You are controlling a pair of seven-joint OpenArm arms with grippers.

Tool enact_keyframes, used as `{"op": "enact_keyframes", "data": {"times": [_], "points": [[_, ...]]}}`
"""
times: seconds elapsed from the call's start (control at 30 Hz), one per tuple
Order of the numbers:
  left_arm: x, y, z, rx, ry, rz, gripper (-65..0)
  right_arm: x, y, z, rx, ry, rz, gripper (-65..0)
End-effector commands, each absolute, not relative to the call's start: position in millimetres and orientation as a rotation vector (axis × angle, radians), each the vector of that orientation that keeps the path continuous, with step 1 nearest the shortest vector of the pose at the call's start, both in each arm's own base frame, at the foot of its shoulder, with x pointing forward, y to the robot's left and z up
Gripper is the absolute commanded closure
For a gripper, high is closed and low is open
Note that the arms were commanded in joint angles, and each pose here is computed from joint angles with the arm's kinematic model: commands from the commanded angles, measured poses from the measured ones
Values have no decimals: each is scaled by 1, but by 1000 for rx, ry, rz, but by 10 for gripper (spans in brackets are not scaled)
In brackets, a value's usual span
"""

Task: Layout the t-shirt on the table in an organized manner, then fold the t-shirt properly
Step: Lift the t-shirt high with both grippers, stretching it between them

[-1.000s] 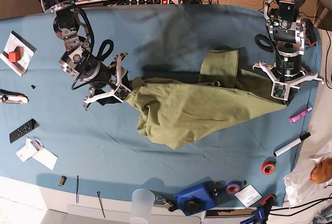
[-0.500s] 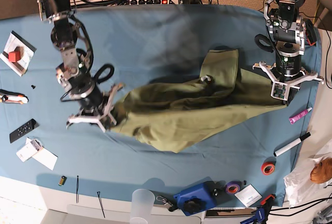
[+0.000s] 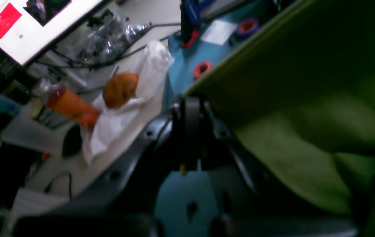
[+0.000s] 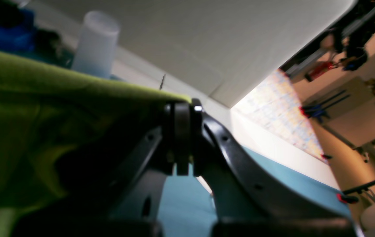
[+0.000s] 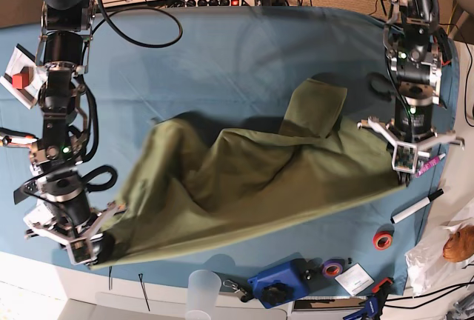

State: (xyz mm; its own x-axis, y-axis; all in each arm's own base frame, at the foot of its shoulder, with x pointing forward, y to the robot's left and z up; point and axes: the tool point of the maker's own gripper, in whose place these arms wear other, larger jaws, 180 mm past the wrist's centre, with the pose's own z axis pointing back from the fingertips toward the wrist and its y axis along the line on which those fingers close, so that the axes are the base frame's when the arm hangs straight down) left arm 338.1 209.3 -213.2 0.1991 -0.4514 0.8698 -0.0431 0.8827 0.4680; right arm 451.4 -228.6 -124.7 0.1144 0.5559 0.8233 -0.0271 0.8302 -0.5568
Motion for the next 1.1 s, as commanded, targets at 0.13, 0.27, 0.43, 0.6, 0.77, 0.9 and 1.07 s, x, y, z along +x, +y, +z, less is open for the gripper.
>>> {"op": "enact_keyframes", "data": {"times": [0.13, 0.27, 0.43, 0.6, 0.77, 0.9, 1.07], "points": [[361, 215, -157, 460, -1509, -274, 0, 456, -256, -79, -536, -1493, 362, 0], [382, 207, -133, 395, -1569, -303, 0, 469, -271, -79, -537, -1469, 321, 0], [416, 221, -113, 364, -1600, -266, 0, 483, -278, -72, -491, -1469, 285, 0], [450, 233, -101, 333, -1595, -253, 0, 494, -284, -46, -491, -1508, 255, 0], [474, 245, -78, 335, -1613, -231, 0, 496, -285, -14, -503, -1569, 238, 0], [481, 257, -60, 365, -1619, -214, 0, 497, -285, 0, -509, -1598, 232, 0], [480, 273, -48, 417, -1602, -211, 0, 497, -288, -4, -511, -1569, 223, 0]]}}
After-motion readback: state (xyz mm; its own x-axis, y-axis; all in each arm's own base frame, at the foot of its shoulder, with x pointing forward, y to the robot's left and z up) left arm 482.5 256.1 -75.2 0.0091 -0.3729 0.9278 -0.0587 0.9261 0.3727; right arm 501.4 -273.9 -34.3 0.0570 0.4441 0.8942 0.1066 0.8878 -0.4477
